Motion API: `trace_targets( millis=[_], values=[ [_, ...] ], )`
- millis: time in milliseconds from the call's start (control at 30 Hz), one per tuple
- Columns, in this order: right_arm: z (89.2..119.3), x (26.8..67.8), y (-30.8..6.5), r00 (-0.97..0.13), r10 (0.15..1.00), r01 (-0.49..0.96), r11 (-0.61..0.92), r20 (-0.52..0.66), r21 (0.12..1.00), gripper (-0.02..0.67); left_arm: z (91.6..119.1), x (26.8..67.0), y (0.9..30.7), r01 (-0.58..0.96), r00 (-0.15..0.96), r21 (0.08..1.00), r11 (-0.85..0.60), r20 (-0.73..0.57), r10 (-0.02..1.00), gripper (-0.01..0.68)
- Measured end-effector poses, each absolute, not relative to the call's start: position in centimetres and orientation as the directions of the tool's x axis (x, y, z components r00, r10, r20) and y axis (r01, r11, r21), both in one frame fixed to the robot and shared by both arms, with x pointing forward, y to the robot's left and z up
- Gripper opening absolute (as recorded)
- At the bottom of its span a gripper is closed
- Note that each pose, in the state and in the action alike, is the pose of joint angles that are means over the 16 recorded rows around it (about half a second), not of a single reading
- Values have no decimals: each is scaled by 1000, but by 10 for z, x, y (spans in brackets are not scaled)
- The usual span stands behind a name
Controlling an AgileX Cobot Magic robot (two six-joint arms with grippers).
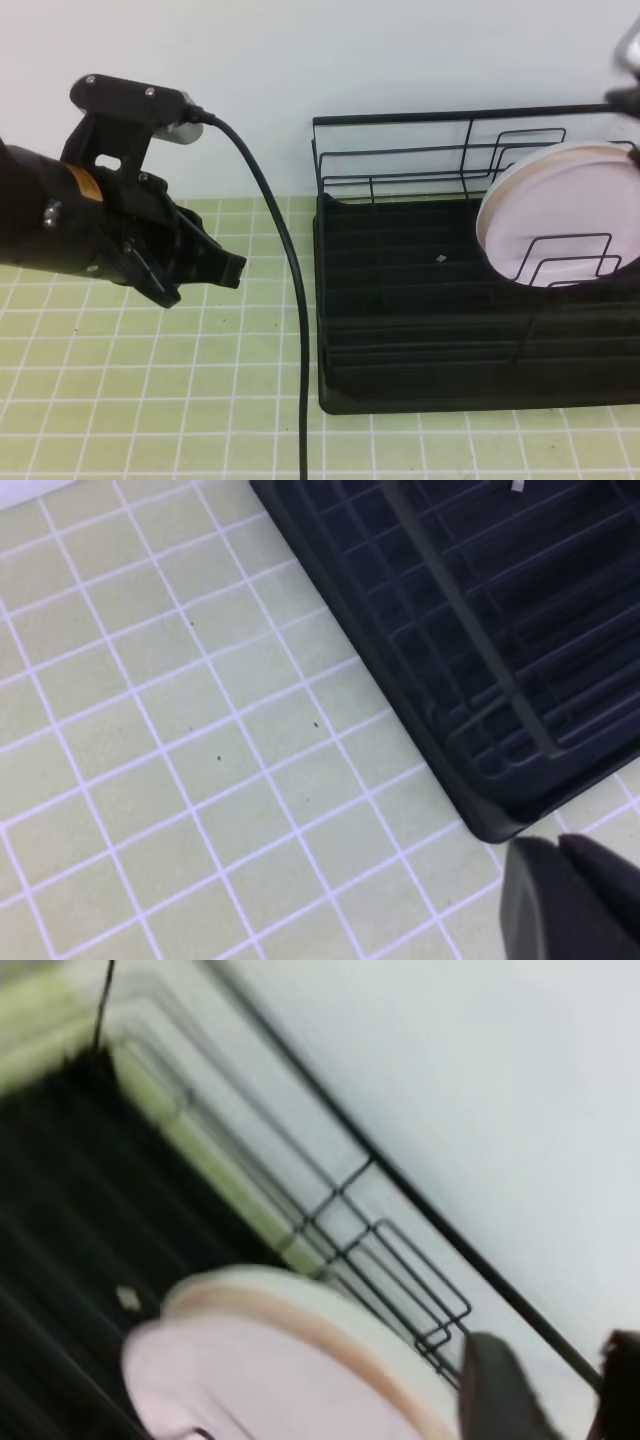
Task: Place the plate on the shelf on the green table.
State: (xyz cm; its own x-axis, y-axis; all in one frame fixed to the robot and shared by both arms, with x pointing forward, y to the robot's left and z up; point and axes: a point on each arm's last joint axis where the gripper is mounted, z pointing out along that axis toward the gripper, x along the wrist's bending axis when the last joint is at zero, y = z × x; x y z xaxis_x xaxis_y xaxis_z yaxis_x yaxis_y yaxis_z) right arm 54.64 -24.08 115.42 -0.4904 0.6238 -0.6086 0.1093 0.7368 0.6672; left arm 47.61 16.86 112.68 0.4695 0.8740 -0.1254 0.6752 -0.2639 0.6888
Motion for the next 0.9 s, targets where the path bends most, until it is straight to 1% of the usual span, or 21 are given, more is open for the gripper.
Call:
trace_targets(
  millis=[100,200,300,400,500,633,733,900],
  values=[
    [1176,524,-242,-451,728,112,621,-517,776,156,1128,475,169,670,473,693,-266,-122,873,-2],
    [1196,496,-242,-425,806,90,491,-412,867,101,1132,472,171,660,477,703,-266,-119,871,-2],
    [1209,465,-244,-414,853,52,371,-318,927,49,1137,468,173,644,483,718,-262,-117,868,-2],
    [1214,433,-247,-411,878,8,274,-246,962,16,1140,462,175,628,491,736,-252,-124,863,-2],
    [1208,401,-250,-412,893,-22,191,-184,981,5,1142,453,178,607,503,759,-236,-138,853,-2],
    [1187,362,-255,-413,902,-47,113,-123,992,1,1138,438,183,571,524,793,-209,-156,838,-2],
    [1165,339,-259,-411,905,-59,95,-111,994,1,1128,426,187,551,530,815,-176,-179,829,-2],
    [1125,309,-263,-415,902,-70,99,-119,993,0,1104,405,197,518,520,850,-98,-222,825,-2]
  ],
)
